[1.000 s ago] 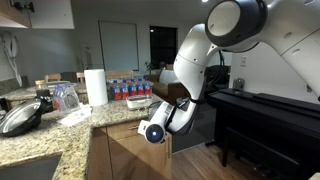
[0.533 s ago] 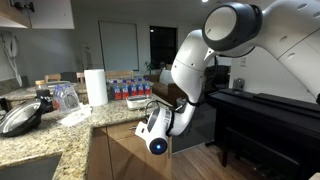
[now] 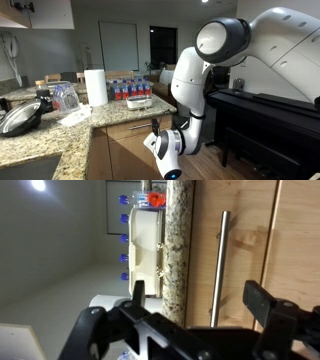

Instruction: Open the top drawer

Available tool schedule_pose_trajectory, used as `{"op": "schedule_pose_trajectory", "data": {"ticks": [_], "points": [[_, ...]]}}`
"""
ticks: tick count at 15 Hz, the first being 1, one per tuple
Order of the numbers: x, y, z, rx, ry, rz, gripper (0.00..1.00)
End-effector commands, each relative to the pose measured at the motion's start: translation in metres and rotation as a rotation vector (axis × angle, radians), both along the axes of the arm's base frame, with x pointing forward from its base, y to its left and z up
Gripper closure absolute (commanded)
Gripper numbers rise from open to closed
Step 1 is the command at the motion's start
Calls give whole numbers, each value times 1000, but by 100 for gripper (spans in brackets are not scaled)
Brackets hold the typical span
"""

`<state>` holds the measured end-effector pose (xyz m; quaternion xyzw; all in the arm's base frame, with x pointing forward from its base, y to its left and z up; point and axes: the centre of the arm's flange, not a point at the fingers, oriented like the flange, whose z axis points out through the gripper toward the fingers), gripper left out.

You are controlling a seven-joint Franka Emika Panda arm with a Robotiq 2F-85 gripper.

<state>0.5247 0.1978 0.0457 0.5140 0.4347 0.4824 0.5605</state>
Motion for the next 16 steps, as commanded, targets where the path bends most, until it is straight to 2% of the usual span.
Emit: {"op": "schedule_pose_trajectory", "data": {"ticks": [1,3,7,10,13,16], "points": [[-8,2,4,87,-133,77,0],[7,8,7,83,-123,108,0],[55,1,7,100,-14,11,0],[81,-9,-1,136,0,-21,0],[89,-12,-25,106,17,-6,0],[79,-2,-57,57,75,40,0]]}}
